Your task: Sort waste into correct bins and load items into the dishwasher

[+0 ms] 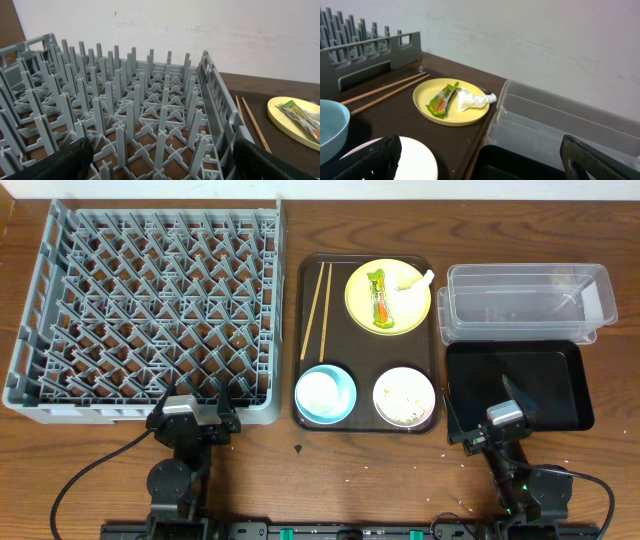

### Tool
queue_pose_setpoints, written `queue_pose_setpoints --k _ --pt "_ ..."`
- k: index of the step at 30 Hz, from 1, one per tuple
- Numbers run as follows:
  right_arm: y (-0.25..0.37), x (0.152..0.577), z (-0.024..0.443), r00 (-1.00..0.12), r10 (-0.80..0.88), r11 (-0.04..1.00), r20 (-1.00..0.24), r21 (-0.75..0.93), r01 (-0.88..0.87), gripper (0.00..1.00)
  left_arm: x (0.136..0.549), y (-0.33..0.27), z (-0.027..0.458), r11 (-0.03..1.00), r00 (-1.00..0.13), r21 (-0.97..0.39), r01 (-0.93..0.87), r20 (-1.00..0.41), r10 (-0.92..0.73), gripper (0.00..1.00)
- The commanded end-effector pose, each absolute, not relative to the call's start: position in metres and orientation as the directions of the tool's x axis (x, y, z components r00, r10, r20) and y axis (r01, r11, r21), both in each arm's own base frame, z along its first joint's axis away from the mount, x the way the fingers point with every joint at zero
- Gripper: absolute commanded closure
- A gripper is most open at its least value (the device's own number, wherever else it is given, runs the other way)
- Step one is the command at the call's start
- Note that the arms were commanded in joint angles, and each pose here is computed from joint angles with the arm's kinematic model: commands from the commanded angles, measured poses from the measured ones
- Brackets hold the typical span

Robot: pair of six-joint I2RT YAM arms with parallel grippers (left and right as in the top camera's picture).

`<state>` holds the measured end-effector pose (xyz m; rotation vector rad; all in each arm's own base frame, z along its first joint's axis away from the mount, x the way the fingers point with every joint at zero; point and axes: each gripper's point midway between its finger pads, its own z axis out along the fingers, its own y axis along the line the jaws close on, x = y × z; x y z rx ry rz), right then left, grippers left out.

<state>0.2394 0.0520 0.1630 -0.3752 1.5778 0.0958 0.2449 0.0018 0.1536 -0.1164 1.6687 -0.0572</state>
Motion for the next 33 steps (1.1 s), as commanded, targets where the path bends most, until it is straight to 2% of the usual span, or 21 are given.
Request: queue_pose_setpoints --k 1,15,19,23,26,29,33 --pt "0.047 0.24 0.162 0.0 -0.184 0.945 -0.983 -0.177 -0.275 0.01 0.244 0.003 0.135 0.995 -0.157 -0.09 -0.053 -0.983 -0.098 0.1" --pt "0.052 0.239 0.164 0.01 -0.179 0.938 -0.984 -0.174 -0.3 0.01 0.244 0.011 0.14 0.993 -0.134 -0.075 -0.096 -0.987 -0.087 0.09" --pt "0.058 0.237 0.165 0.022 -0.177 0.926 -0.984 -0.174 -0.335 0.01 0.245 -0.001 0.14 0.996 -0.14 -0.084 -0.028 -0.986 -0.088 0.1" --pt "0.076 0.229 0.186 0.12 -0.147 0.887 -0.982 -0.184 -0.423 0.01 0.244 -0.019 0.143 0.992 -0.138 -0.099 0.078 -0.987 -0.088 0.1" --pt "0.076 0.228 0.198 0.105 -0.043 0.898 -0.994 -0.084 -0.432 0.01 0.243 -0.035 0.165 0.978 -0.073 -0.113 0.176 -0.992 -0.102 0.1" --pt "0.076 0.226 0.21 0.087 0.008 0.901 -0.996 -0.031 -0.434 0.01 0.24 -0.037 0.19 0.971 -0.034 -0.137 0.194 -0.991 -0.133 0.09" --pt "0.074 0.228 0.227 0.036 0.007 0.906 -0.999 -0.009 -0.424 0.01 0.237 -0.037 0.217 0.972 -0.061 -0.137 0.19 -0.99 -0.127 0.1"
